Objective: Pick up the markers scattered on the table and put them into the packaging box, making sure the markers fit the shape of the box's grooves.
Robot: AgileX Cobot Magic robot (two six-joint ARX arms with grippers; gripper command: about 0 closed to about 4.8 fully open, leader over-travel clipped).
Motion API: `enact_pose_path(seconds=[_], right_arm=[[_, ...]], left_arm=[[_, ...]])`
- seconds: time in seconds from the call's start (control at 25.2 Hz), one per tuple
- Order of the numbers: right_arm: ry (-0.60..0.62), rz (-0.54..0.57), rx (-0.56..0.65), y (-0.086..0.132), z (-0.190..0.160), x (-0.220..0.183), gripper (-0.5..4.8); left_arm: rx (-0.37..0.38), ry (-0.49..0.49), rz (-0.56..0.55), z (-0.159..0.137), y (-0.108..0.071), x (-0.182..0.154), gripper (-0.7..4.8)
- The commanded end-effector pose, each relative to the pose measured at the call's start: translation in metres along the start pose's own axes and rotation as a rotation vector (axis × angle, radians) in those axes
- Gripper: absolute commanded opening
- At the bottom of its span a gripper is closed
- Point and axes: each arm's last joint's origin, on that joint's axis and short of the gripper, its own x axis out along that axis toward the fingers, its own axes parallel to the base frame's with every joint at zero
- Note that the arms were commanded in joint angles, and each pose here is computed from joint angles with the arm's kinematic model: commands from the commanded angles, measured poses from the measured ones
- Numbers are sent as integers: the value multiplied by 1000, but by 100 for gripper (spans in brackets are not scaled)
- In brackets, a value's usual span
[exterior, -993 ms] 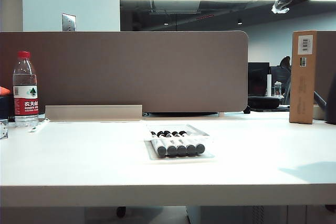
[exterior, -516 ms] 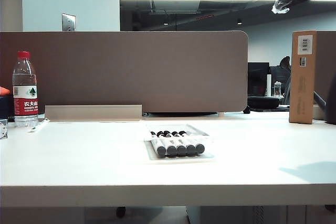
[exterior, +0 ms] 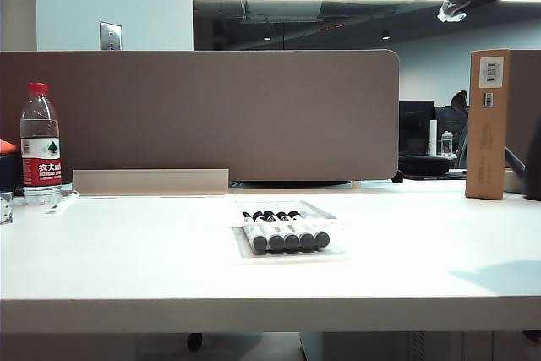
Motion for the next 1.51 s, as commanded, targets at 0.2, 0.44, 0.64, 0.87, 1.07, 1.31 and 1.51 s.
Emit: enact_pose_path(seconds=[0.2, 0.44, 0.64, 0.87, 1.07, 1.31, 1.51], right_arm=[[-22, 6, -5, 1, 3, -1, -5], [-22, 6, -4, 1, 3, -1, -5], [-22, 6, -5, 1, 3, -1, -6], [-22, 6, -5, 1, 3, -1, -5], [-22, 6, -5, 1, 3, -1, -5], [-22, 6, -5, 1, 3, -1, -5], [-22, 6, -5, 1, 3, -1, -5]], left_arm=[[1, -110, -1, 12, 0, -1, -5], [0, -133, 2, 14, 0, -1, -5], [0, -110, 1, 12, 0, -1, -5], [0, -102, 1, 11, 0, -1, -5], [0, -102, 1, 11, 0, -1, -5], [0, -102, 1, 11, 0, -1, -5], [0, -102, 1, 11, 0, -1, -5]])
